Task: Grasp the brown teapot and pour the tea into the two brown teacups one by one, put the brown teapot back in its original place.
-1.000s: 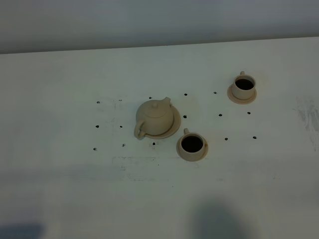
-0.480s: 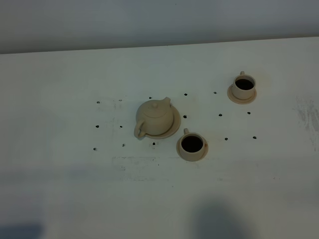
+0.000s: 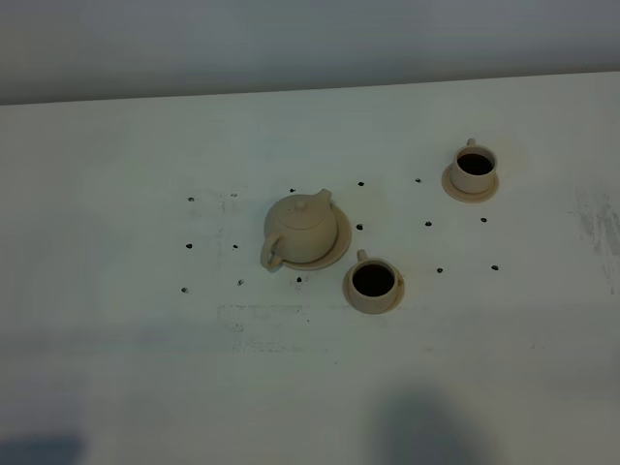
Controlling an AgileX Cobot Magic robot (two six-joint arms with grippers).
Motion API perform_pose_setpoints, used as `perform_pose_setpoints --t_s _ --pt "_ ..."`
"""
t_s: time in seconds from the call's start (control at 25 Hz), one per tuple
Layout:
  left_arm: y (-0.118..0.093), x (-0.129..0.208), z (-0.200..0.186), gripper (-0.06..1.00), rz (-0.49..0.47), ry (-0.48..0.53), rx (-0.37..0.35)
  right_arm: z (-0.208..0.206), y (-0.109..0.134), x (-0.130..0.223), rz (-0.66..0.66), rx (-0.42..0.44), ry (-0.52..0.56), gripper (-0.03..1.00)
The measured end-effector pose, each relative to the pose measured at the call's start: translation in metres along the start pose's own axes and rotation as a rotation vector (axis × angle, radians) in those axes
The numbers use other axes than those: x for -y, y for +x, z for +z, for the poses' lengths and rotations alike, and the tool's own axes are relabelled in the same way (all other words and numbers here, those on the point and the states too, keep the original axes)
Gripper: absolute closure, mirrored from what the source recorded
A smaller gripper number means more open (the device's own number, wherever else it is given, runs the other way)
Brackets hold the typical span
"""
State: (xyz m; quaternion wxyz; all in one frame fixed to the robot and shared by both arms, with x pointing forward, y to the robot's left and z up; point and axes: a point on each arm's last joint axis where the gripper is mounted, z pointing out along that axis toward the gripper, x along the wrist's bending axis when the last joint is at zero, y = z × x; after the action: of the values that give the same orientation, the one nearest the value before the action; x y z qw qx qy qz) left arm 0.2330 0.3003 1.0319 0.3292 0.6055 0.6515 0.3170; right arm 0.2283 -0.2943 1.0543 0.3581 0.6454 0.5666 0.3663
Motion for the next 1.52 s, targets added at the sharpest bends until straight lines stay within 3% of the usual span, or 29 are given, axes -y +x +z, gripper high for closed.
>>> perform_pose_setpoints --t_s 1.04,1.52 --pt "0.0 0.0001 0.0 0.54 0.001 0.001 0.0 0.0 -0.0019 -0.0001 -0.028 0.02 -0.001 0.5" --pt "0.0 0.0002 0.0 0.54 0.001 0.002 0.0 -0.0002 -0.0036 -0.0001 -0.091 -0.068 0.004 0.5"
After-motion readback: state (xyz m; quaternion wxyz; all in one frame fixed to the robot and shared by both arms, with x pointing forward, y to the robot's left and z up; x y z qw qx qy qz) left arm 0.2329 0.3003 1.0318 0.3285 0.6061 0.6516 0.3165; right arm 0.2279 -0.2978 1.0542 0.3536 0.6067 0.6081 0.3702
